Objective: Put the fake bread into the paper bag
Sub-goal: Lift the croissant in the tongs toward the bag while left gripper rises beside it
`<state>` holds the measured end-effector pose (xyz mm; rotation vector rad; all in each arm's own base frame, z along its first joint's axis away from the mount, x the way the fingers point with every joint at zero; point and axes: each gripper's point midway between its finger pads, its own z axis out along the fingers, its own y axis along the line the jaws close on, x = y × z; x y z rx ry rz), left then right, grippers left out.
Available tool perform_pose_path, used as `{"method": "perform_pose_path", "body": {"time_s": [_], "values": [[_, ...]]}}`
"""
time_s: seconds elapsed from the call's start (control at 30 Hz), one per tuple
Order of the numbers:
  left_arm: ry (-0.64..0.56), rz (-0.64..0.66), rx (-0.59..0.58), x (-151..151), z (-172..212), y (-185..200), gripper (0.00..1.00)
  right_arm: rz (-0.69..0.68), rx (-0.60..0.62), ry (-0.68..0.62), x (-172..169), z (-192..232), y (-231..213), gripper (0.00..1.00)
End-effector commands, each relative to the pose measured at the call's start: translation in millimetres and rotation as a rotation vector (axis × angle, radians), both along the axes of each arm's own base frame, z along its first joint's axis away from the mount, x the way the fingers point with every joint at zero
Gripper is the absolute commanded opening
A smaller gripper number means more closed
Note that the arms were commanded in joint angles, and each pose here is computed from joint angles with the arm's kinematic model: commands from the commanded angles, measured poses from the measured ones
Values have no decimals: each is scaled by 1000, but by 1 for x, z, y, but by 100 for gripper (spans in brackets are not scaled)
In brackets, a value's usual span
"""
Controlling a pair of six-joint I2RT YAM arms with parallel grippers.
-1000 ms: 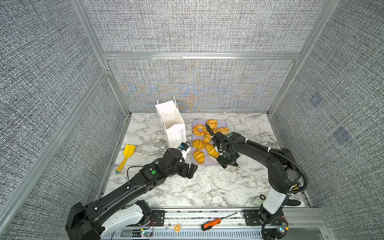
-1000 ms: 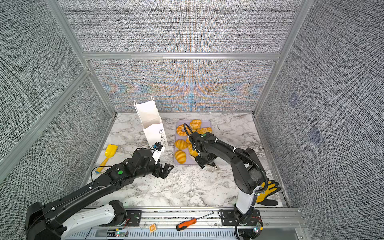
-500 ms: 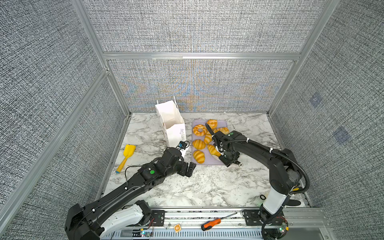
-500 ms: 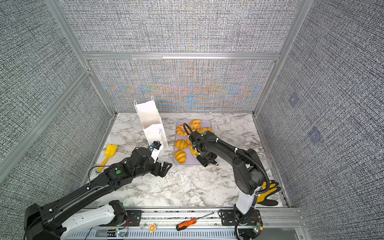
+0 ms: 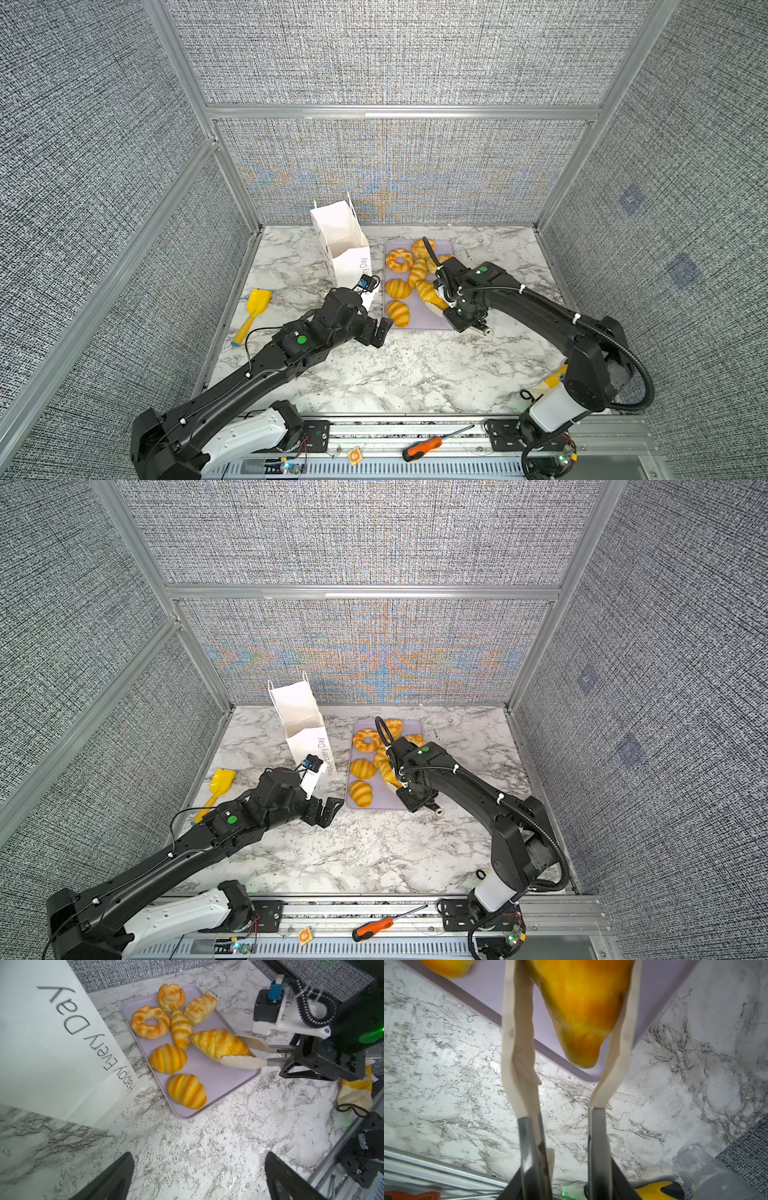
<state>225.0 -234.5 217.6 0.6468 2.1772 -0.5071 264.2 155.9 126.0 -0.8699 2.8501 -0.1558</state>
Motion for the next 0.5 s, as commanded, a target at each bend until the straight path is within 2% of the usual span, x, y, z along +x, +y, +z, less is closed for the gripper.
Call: {"method": "perform_pose_path", "body": {"time_s": [0.0, 0.27, 0.47], "values": [[-43, -4, 43, 5, 8, 4, 99, -24, 79, -27, 2, 11, 10, 42], [-103, -14, 107, 11, 32, 16, 99, -46, 209, -105, 11, 48, 30, 40], [-141, -5, 104, 18, 56, 27, 99, -14, 297, -160, 15, 77, 59, 40]]}}
